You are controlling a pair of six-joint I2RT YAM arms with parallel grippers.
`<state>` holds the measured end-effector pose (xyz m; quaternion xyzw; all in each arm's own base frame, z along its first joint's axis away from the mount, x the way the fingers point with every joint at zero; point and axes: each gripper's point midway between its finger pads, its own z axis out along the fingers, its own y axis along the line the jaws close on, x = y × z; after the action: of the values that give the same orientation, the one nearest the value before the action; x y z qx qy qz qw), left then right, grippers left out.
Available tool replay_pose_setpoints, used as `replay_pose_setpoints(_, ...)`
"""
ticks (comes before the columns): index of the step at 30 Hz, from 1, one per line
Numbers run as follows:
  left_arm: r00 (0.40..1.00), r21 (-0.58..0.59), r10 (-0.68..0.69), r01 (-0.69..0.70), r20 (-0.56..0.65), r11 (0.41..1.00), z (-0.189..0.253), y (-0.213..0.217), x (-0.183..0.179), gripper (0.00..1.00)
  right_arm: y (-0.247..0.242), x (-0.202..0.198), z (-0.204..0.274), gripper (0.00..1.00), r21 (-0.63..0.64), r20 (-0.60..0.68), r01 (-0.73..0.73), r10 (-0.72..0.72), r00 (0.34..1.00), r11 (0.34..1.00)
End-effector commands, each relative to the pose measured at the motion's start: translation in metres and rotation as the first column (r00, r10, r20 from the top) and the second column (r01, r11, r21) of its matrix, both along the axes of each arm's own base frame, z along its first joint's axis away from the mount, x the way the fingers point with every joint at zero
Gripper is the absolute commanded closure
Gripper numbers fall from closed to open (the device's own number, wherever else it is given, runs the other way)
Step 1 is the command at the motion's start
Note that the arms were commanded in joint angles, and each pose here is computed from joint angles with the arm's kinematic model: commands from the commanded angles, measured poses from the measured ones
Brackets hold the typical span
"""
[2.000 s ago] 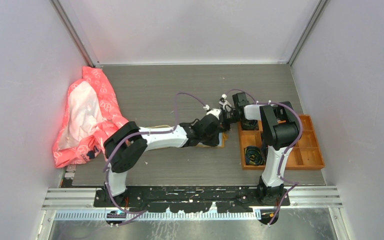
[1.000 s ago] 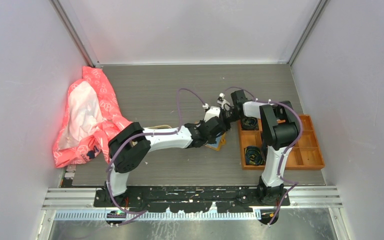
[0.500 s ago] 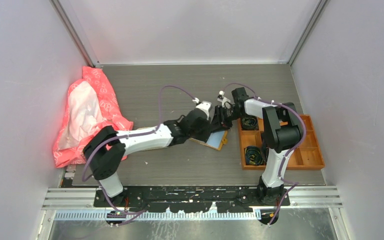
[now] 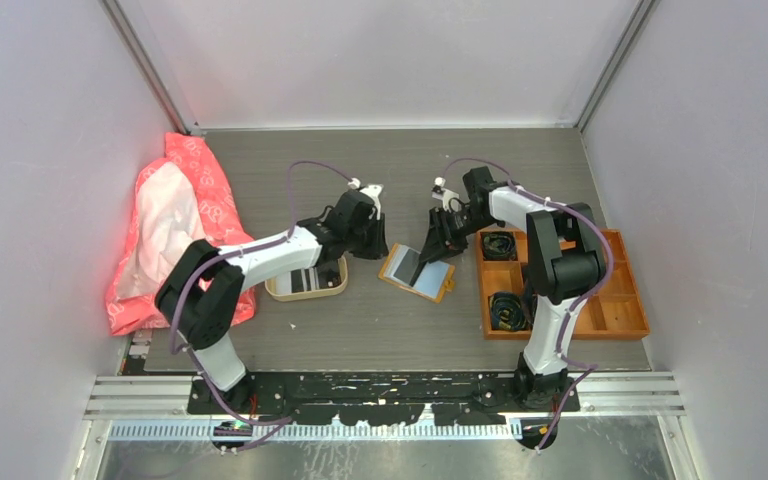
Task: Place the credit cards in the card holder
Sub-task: Insert the credit card into the card holder.
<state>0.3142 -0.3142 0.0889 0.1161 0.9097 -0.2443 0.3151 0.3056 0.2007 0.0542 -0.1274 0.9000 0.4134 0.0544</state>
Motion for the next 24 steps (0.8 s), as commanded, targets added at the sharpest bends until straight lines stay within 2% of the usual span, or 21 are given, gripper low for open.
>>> replay_pose_setpoints(1, 0.998, 0.004, -0.051, 0.051, -0.034, 0.999, -0.005, -0.009, 0.004, 0.83, -0.007, 0.003, 0.003, 0.58, -0.034, 0.022, -0.047, 0.047, 0.999, 0.998)
replay_pose_setpoints(8, 0.996, 0.035, -0.044, 0.047, -0.083, 0.998, -0.021, -0.006, 0.008, 0.84, -0.012, 0.001, 0.006, 0.61, -0.075, 0.056, -0.054, 0.058, 0.997, 0.996)
replay_pose_setpoints(9, 0.995, 0.039, -0.043, 0.047, -0.089, 0.998, -0.023, -0.006, 0.009, 0.84, -0.012, 0.001, 0.005, 0.66, -0.079, 0.059, -0.047, 0.052, 0.997, 0.996)
replay_pose_setpoints(11, 0.994, 0.047, -0.043, 0.048, -0.099, 0.998, -0.026, -0.006, 0.009, 0.84, -0.012, -0.004, 0.000, 0.82, -0.095, 0.043, -0.039, 0.043, 0.998, 0.995)
replay_pose_setpoints(13, 0.993, 0.050, -0.044, 0.050, -0.109, 0.997, -0.028, -0.006, 0.008, 0.84, -0.012, -0.005, -0.005, 0.89, -0.115, 0.025, -0.026, 0.029, 0.999, 0.993)
replay_pose_setpoints(15, 0.992, 0.049, -0.044, 0.051, -0.121, 0.998, -0.031, -0.006, 0.007, 0.84, -0.014, -0.005, -0.012, 0.93, -0.147, 0.017, -0.008, 0.011, 1.000, 0.989)
replay_pose_setpoints(24, 0.983, 0.035, -0.059, 0.066, -0.172, 0.997, -0.040, -0.009, -0.002, 0.86, -0.004, -0.003, -0.028, 0.95, -0.193, -0.001, 0.038, -0.039, 0.999, 0.981)
